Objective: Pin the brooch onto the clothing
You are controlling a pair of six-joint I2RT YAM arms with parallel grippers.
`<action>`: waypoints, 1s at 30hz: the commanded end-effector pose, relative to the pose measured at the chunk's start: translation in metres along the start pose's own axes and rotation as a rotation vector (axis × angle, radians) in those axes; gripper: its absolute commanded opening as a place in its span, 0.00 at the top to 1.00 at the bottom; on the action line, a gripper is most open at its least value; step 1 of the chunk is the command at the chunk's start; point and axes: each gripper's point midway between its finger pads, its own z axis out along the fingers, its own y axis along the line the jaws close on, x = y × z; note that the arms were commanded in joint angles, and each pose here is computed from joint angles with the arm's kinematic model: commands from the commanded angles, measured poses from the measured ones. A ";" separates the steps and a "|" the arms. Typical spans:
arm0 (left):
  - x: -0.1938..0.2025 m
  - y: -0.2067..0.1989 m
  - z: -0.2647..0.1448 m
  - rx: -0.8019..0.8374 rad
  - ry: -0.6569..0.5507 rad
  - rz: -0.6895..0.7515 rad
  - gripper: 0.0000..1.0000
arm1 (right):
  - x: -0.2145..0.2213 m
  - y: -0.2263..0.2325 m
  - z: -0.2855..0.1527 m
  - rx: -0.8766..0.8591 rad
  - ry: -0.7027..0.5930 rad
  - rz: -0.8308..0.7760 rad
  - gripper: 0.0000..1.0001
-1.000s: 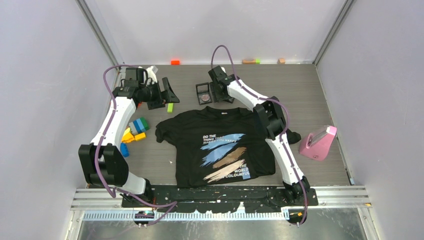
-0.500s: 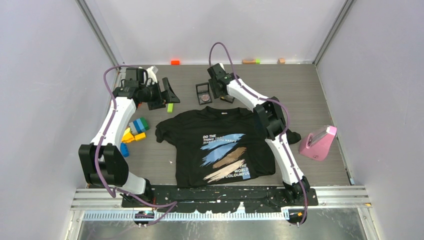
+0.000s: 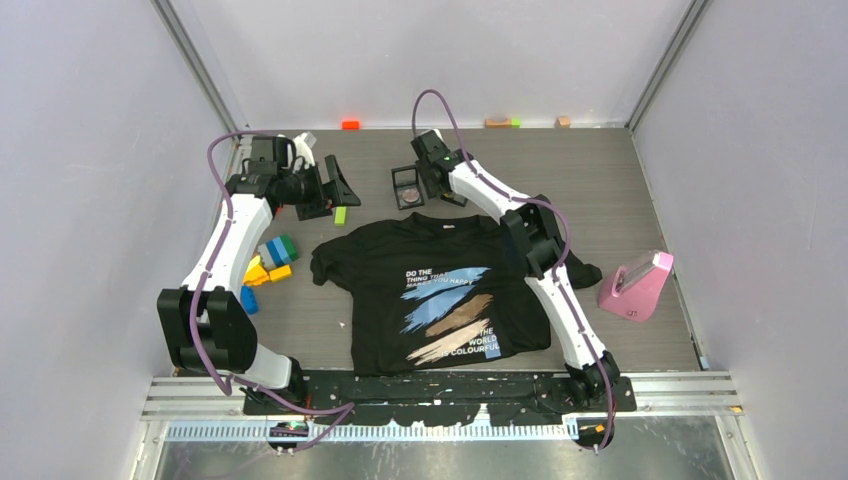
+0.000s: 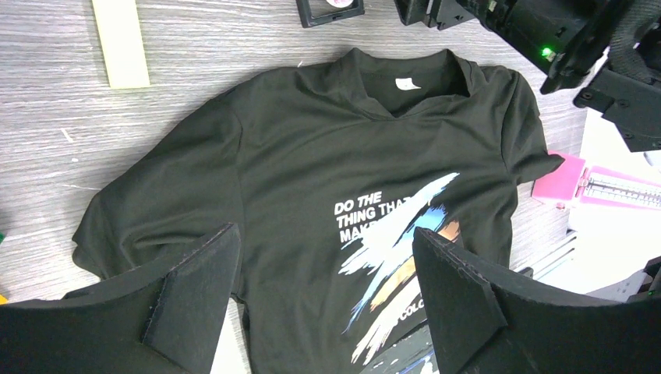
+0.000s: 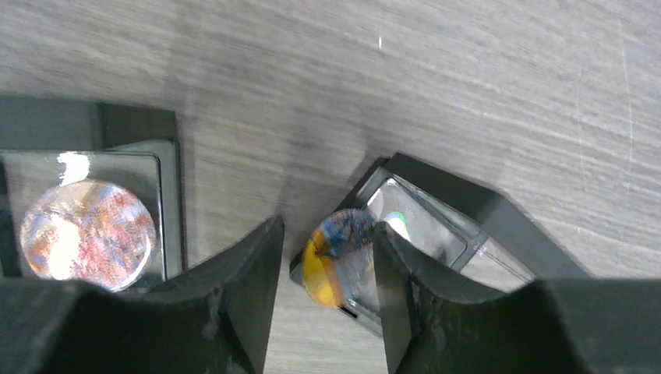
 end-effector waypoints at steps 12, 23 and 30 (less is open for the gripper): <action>-0.006 -0.004 0.000 0.030 -0.023 0.015 0.16 | -0.016 -0.003 -0.012 0.060 -0.067 0.044 0.73; -0.004 -0.005 0.002 0.042 -0.012 0.011 0.15 | -0.059 -0.017 -0.062 0.059 -0.210 0.144 0.84; -0.002 -0.010 0.003 0.068 -0.010 0.018 0.16 | -0.062 -0.021 -0.079 0.043 -0.233 0.173 0.90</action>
